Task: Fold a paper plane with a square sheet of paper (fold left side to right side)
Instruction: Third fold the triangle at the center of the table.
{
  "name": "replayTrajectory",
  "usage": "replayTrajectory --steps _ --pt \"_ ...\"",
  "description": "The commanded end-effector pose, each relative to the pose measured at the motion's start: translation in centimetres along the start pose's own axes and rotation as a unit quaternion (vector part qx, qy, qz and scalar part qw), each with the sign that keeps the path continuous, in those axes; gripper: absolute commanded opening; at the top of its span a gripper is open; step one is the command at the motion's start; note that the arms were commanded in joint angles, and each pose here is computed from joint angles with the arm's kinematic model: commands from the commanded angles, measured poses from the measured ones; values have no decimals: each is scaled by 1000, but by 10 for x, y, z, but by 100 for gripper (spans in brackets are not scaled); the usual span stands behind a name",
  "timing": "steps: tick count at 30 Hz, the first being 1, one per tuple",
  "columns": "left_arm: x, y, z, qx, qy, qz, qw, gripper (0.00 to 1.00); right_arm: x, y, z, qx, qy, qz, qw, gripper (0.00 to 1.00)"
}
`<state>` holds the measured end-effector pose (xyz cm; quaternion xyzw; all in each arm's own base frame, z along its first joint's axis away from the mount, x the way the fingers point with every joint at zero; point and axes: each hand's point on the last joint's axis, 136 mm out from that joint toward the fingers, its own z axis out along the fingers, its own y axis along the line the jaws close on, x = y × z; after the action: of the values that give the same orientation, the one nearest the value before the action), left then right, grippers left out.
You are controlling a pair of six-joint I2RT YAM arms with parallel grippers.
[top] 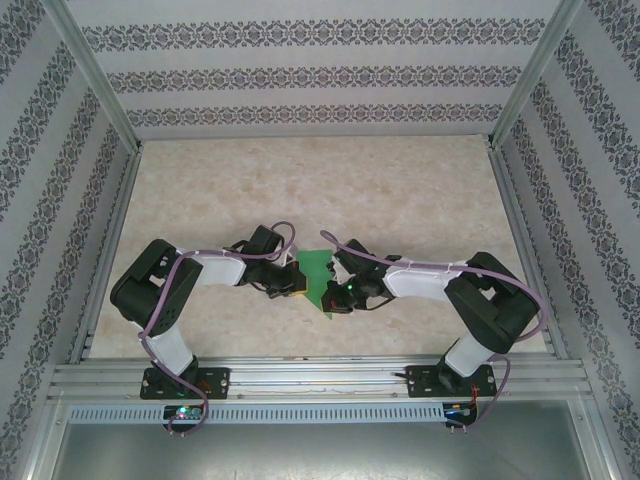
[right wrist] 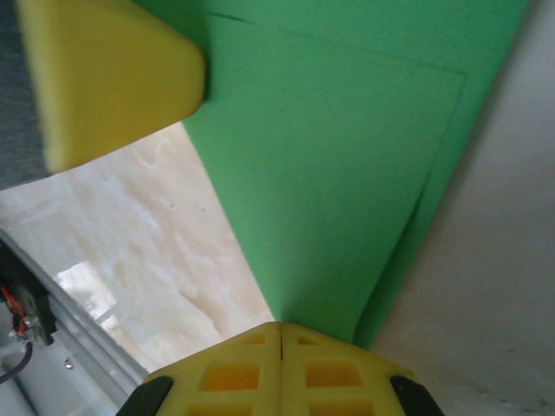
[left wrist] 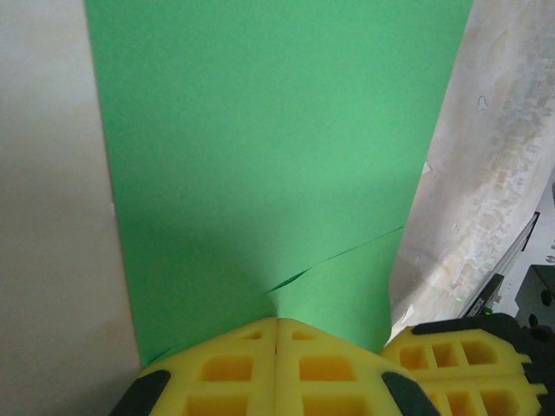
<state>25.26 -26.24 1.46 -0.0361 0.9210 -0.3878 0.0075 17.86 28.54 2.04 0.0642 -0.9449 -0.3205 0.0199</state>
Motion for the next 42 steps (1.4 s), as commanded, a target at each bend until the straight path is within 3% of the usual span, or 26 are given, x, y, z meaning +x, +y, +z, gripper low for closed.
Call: replayTrajectory --steps 1,9,16,26,42 --pt "24 60 7 -109 18 -62 992 7 -3 -11 2 34 -4 2 999 0" --pt "13 27 -7 -65 -12 -24 998 17 14 -37 8 84 28 19 996 0" --pt "15 -6 -21 4 -30 14 999 12 19 -58 6 137 31 25 990 0" --pt "24 -38 4 51 2 32 998 7 22 -67 8 164 34 28 985 0" --pt "30 -9 18 -16 23 6 1000 6 26 -73 6 186 42 26 981 0"
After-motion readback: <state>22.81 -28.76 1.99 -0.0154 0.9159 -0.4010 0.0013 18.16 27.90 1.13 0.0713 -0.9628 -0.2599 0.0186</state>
